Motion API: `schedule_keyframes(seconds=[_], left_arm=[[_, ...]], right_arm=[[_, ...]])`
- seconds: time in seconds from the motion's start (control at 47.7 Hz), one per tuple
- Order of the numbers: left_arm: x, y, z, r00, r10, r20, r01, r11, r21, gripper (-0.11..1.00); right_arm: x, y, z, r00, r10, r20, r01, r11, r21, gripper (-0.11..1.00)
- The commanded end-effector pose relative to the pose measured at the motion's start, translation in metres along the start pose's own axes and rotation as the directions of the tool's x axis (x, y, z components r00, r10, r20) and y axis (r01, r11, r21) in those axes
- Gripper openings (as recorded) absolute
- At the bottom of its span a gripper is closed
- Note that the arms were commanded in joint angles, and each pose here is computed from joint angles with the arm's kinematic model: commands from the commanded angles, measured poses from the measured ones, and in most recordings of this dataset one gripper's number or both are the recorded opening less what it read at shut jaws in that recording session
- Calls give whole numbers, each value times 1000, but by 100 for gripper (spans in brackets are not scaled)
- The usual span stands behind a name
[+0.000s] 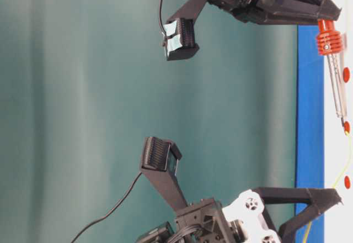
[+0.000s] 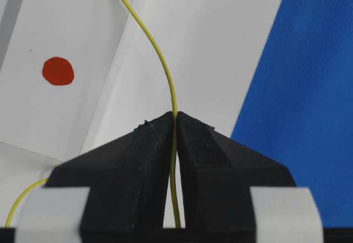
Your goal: Touch the tip of the soldering iron to the tip of the solder at the mark.
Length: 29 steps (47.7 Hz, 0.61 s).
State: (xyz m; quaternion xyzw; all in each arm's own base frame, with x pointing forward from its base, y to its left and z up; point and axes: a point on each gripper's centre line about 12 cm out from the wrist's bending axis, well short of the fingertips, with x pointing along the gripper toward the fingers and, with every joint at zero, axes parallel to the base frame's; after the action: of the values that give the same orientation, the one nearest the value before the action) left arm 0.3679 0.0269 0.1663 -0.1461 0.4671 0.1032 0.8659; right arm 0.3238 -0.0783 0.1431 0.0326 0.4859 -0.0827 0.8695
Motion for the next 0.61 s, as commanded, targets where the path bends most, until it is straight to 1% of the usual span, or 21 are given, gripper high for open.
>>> schedule_keyframes(seconds=[0.0,0.587], left_arm=[[-7,-2,10,999,-9,36,9,1000,0,2],[-7,-2,9,999,-8,34,8,1000,0,2]], right_arm=[[-6,0,11,999,-1,37,1,1000,-2,6],[-6,1,11,999,2,37,-2,1000,-6,6]])
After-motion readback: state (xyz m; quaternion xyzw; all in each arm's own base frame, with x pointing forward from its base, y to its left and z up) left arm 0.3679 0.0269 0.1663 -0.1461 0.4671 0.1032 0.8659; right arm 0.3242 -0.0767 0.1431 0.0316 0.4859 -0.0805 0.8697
